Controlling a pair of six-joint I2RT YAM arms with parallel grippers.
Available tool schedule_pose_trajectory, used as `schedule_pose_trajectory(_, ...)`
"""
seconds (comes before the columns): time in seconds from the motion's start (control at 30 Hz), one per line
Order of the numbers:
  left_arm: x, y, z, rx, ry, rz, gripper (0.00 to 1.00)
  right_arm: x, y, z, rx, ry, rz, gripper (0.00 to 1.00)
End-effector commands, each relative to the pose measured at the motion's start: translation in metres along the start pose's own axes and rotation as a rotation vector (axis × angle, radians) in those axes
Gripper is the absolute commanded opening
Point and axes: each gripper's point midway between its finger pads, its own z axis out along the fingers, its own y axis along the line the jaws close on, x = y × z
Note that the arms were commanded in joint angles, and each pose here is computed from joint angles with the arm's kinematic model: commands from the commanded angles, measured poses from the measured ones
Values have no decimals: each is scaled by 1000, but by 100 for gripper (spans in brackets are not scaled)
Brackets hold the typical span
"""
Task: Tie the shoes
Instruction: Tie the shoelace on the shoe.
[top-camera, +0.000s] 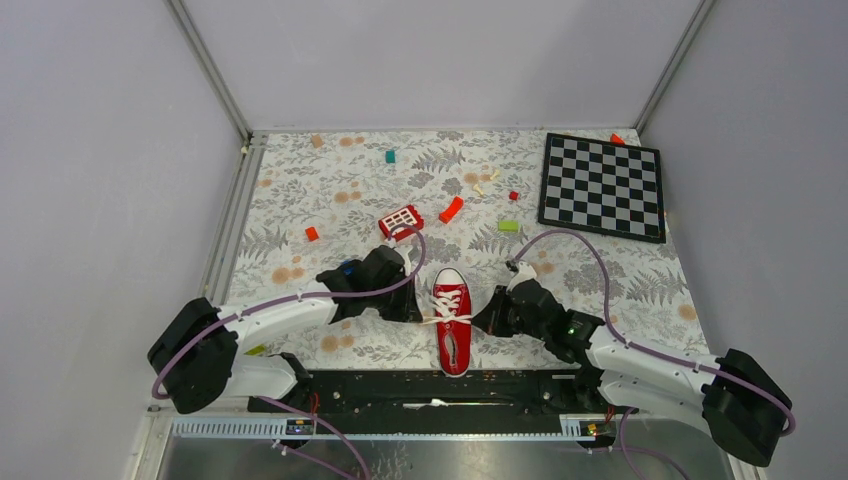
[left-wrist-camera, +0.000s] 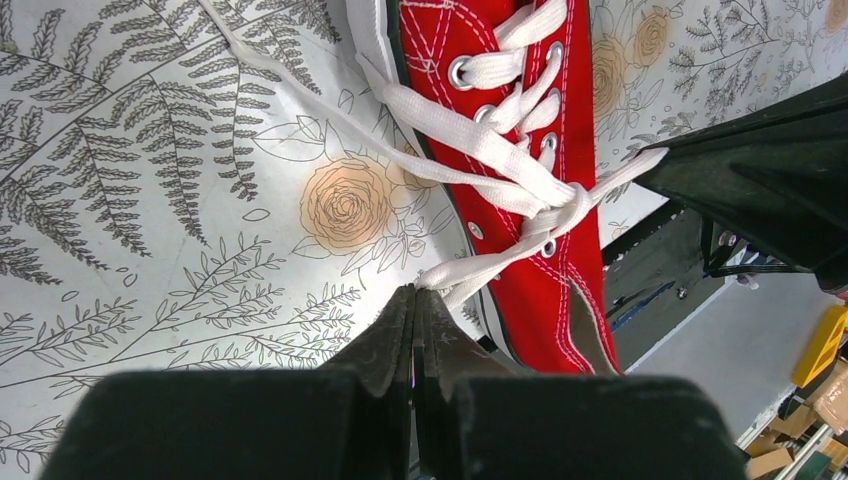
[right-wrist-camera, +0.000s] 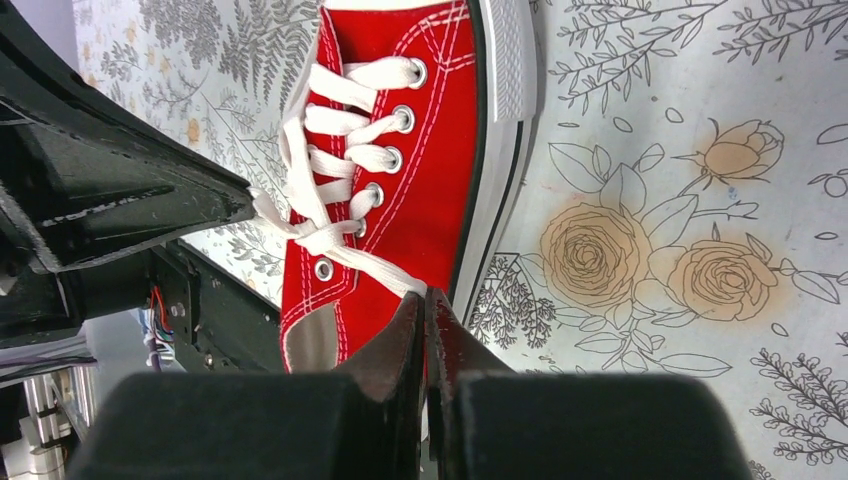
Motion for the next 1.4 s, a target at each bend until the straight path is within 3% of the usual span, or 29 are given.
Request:
schedule_pose_trajectory(0.0,-12,0,-12,-28,-43,28,0,-15,-3,-4,28,-57,2,0)
schedule_pose_trajectory(0.23,-27,-7,-26,-36,-67,64,0,-27,0,-8,28,-87,-11,0)
schedule_pose_trajectory(0.83,7,38,-9,-78,-11,-22,0,2,-38,-5,99,-31,14,0)
schedule_pose_trajectory(1.17,-49,-16,-37,43,-115,32,0,-27,-11,-11,65,-74,-38,0)
schedule_pose_trajectory(1.37,-40,3,-29,16,-87,-18,0,-32,-21,-12,86,-81,-20,0)
